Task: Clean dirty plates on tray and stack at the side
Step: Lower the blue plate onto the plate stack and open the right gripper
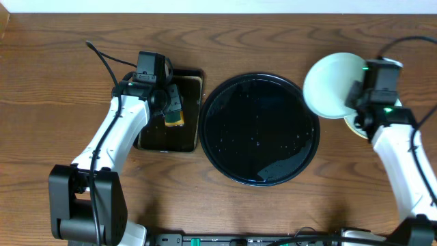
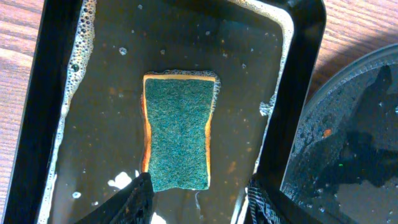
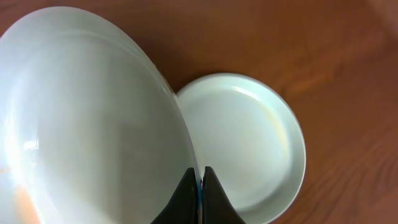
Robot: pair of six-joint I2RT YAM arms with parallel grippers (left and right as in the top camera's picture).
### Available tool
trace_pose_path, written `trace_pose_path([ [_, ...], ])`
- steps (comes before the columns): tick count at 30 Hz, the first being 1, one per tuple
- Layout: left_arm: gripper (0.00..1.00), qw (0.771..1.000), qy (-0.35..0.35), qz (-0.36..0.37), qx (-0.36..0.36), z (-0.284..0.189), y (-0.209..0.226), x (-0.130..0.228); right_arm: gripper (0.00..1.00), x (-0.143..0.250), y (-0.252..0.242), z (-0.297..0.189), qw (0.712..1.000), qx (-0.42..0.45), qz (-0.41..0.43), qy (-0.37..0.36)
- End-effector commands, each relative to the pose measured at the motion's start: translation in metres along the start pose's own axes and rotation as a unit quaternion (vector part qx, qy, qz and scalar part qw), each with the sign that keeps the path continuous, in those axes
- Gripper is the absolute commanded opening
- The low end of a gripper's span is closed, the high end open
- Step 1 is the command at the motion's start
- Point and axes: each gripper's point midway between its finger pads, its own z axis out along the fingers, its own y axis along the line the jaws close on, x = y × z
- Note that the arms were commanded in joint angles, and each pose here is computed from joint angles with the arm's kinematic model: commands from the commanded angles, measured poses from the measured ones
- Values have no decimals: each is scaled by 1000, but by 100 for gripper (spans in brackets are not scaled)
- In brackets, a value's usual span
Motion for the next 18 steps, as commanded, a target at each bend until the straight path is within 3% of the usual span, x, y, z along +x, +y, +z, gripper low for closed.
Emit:
trace_pose_path([
  [1, 51, 1000, 8, 0, -2, 4, 2, 4, 1, 11, -13, 22, 992, -29, 112, 47],
  [9, 51, 1000, 8, 0, -2, 4, 2, 4, 1, 38, -61, 64, 969, 11, 220, 110],
  [18, 51, 1000, 10, 0, -3, 4, 2, 5, 1, 33, -98, 80, 955, 25, 280, 97],
])
